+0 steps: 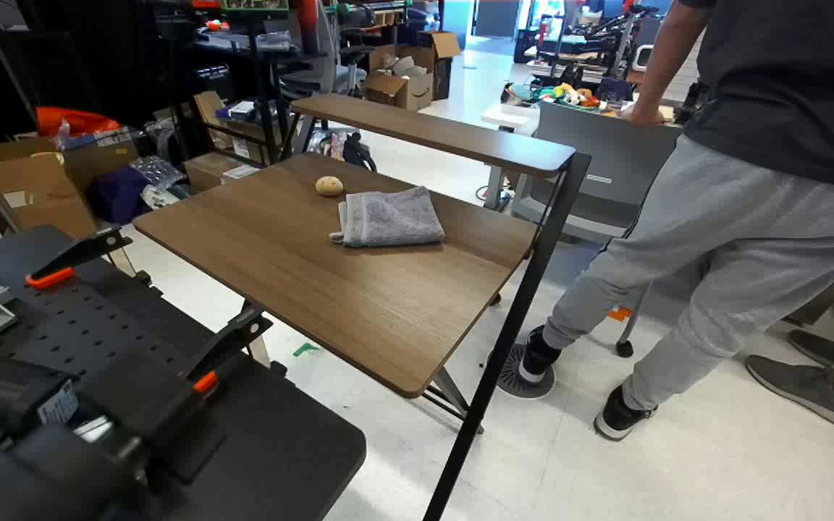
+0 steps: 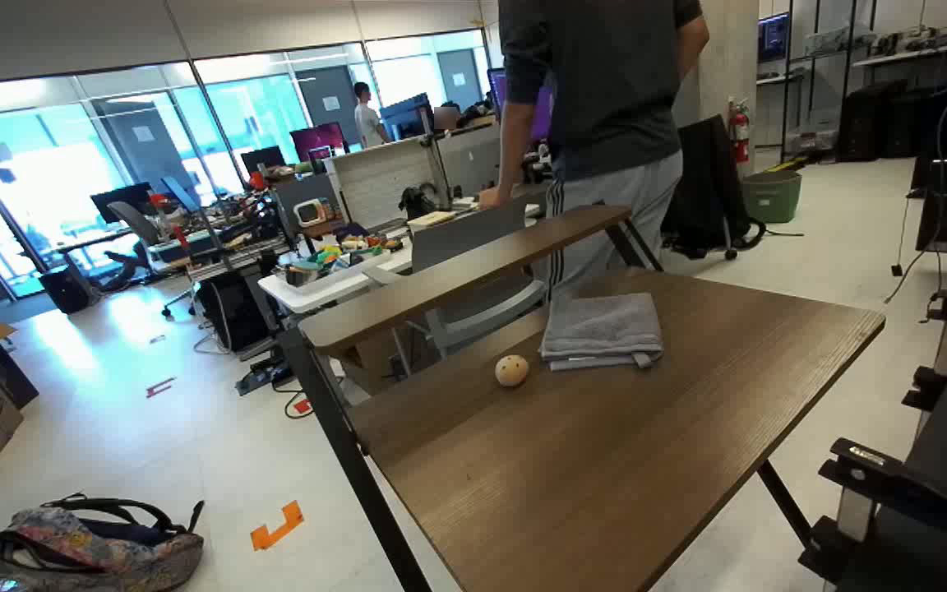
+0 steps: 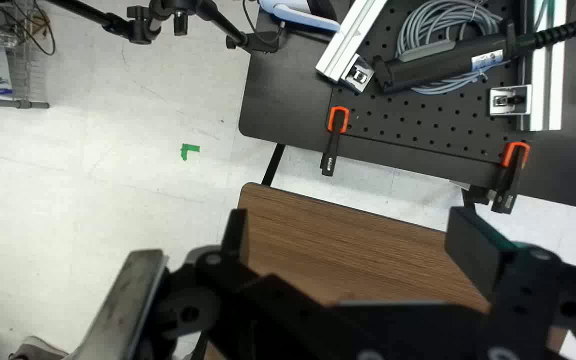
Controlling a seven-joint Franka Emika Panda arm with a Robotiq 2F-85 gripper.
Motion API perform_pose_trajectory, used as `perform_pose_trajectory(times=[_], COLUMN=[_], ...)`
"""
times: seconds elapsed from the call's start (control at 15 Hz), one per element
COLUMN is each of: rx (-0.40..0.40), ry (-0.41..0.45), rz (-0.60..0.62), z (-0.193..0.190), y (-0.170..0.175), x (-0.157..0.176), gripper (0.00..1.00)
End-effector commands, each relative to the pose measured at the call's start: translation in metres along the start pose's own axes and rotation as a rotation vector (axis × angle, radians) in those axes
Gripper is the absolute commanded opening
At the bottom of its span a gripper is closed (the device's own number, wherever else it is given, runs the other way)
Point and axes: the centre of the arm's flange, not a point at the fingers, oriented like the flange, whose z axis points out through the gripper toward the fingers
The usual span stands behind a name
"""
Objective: Move the brown object to the left then use the towel to wipe the table
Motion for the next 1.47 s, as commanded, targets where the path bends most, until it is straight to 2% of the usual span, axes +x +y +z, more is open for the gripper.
perform_pose_trajectory(times=[0.0,0.93,1.0,1.2,1.4], rx=[0.000,0.000,0.031,0.150,0.196], ry=[0.000,0.001,0.068,0.163,0.317], rz=[0.000,0.000,0.057,0.153,0.224], z=[0.000,0.000,-0.003,-0.002,0.013], y=[0.000,0.000,0.001,-0.001,-0.011], x=[0.000,0.000,-0.002,0.015,0.037], gripper=[1.00,1.00,1.00,1.00,1.00])
